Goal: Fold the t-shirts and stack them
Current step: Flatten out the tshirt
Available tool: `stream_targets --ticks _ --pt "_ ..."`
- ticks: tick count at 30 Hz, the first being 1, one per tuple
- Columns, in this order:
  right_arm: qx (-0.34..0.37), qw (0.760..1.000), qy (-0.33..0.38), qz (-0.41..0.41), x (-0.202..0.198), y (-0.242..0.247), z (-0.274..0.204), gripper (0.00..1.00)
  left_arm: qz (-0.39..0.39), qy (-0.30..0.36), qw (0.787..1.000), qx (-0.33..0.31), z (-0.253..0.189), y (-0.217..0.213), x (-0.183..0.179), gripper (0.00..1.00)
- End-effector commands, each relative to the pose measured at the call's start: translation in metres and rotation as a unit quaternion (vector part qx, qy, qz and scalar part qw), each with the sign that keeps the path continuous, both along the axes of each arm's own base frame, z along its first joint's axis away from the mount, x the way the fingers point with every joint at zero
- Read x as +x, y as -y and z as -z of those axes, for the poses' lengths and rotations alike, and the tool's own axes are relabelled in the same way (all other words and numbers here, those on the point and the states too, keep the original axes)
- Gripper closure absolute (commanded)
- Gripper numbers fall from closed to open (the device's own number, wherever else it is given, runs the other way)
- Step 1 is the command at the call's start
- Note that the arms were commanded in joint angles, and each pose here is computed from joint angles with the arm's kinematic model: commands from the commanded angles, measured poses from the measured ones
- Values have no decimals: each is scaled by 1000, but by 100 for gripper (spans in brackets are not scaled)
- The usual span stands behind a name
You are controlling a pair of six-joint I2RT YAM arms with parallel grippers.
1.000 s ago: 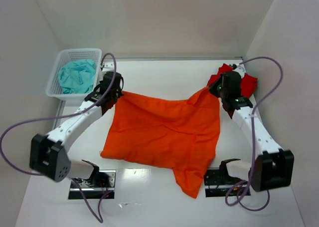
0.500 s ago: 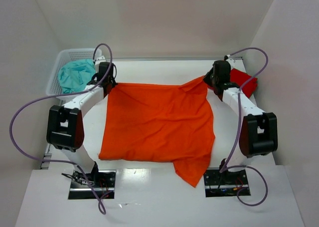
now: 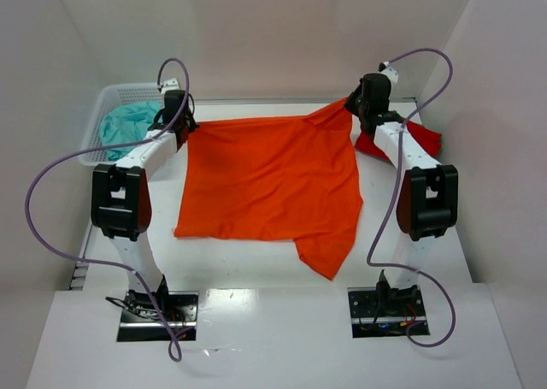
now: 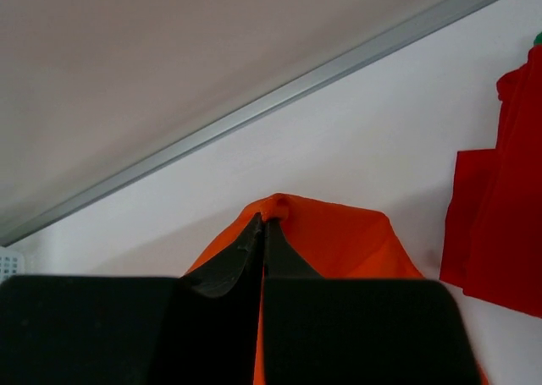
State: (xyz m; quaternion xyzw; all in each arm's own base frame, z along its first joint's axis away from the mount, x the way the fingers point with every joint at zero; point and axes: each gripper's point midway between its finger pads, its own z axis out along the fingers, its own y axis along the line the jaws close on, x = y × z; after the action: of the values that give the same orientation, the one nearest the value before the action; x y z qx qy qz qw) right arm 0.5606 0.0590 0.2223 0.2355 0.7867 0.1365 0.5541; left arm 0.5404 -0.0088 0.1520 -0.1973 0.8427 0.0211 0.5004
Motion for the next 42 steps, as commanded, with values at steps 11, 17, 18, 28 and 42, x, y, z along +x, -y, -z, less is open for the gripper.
stream_targets --ticks 11,17,18,28,42 --pt "-18 976 218 12 -98 24 -241 100 30 214 976 -2 -237 -2 -59 100" --pt "-1 955 297 -4 -239 30 -311 100 69 293 953 -22 -306 4 -175 100" --pt "6 950 311 -11 -260 29 -319 100 74 310 947 -28 -316 5 -196 100" --pt "19 898 439 -35 -451 38 -396 100 58 470 881 -19 -401 -21 -416 100" --pt "-1 917 400 13 -432 55 -381 100 51 459 887 -1 -421 -25 -399 100"
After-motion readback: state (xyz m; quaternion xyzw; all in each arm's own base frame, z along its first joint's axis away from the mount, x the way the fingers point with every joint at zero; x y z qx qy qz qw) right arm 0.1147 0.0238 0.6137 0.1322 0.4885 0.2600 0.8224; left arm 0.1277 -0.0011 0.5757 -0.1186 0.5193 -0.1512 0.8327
